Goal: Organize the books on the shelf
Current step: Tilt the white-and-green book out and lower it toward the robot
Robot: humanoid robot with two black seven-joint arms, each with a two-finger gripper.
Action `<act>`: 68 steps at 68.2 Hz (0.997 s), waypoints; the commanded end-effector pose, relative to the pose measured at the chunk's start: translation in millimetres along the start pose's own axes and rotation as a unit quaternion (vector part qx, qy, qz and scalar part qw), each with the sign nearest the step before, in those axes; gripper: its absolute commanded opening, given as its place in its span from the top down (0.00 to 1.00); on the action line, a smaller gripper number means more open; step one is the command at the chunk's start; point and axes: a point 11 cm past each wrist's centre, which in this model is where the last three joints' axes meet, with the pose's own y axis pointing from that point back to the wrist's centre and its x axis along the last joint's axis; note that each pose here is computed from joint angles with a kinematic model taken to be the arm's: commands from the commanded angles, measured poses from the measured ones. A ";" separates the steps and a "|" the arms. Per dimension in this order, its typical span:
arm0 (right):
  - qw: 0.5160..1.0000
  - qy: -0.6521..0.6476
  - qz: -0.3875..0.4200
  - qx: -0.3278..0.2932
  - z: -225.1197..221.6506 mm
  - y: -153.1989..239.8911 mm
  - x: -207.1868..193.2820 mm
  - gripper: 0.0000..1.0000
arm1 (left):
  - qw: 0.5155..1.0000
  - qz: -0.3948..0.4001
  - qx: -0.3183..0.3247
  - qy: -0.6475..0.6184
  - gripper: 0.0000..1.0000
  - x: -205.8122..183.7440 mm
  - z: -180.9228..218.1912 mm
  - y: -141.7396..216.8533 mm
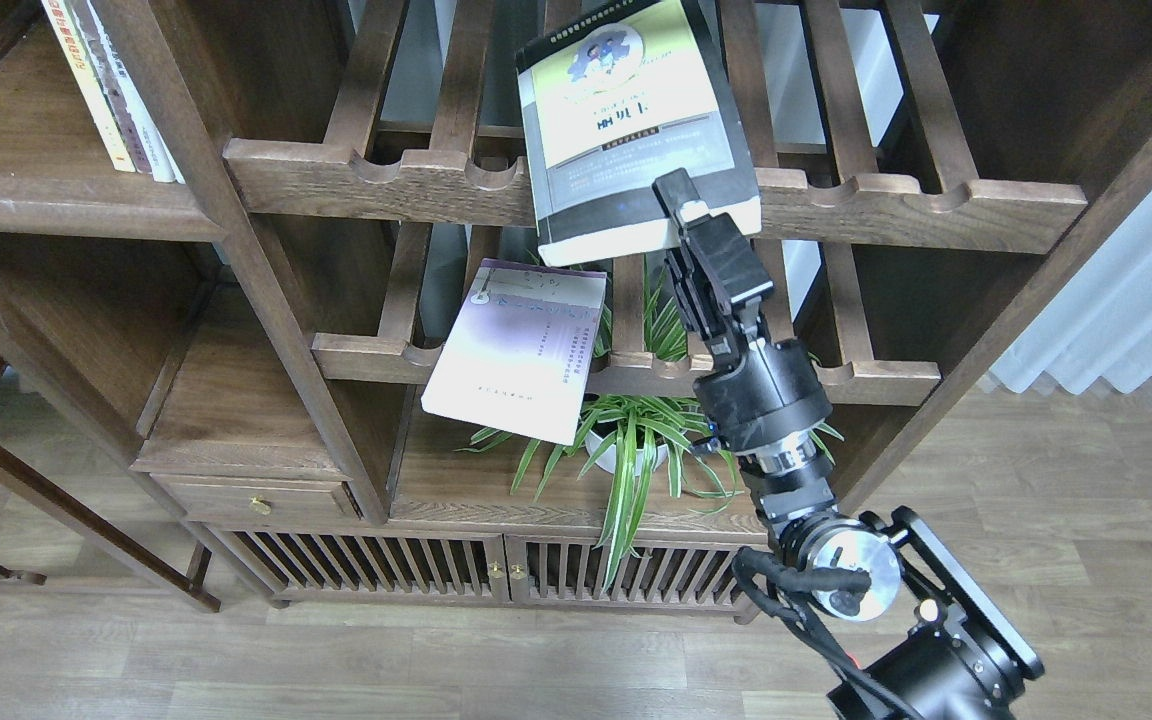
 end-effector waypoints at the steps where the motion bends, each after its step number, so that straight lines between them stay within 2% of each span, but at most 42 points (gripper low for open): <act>1: 1.000 -0.026 -0.008 -0.002 11.8 21.3 0.3 0.95 | 1.000 0.008 0.000 0.008 0.02 5.6 -4.2 -0.7; 8: 0.999 -0.046 -0.016 0.008 15.9 43.0 1.1 0.95 | 1.000 0.016 0.002 0.009 0.01 10.8 -6.1 1.1; 21: 0.996 -0.074 0.050 0.028 20.3 82.9 17.8 0.95 | 0.999 0.033 0.006 0.013 0.01 20.9 -10.9 5.0; 38: 0.986 -0.061 0.147 0.049 -13.5 145.9 40.4 0.95 | 0.999 0.027 0.013 0.028 0.01 17.0 -24.6 0.9; 68: 0.966 -0.051 0.242 0.082 -58.8 206.7 55.8 0.95 | 0.999 0.024 0.011 0.027 0.01 15.7 -22.9 -1.0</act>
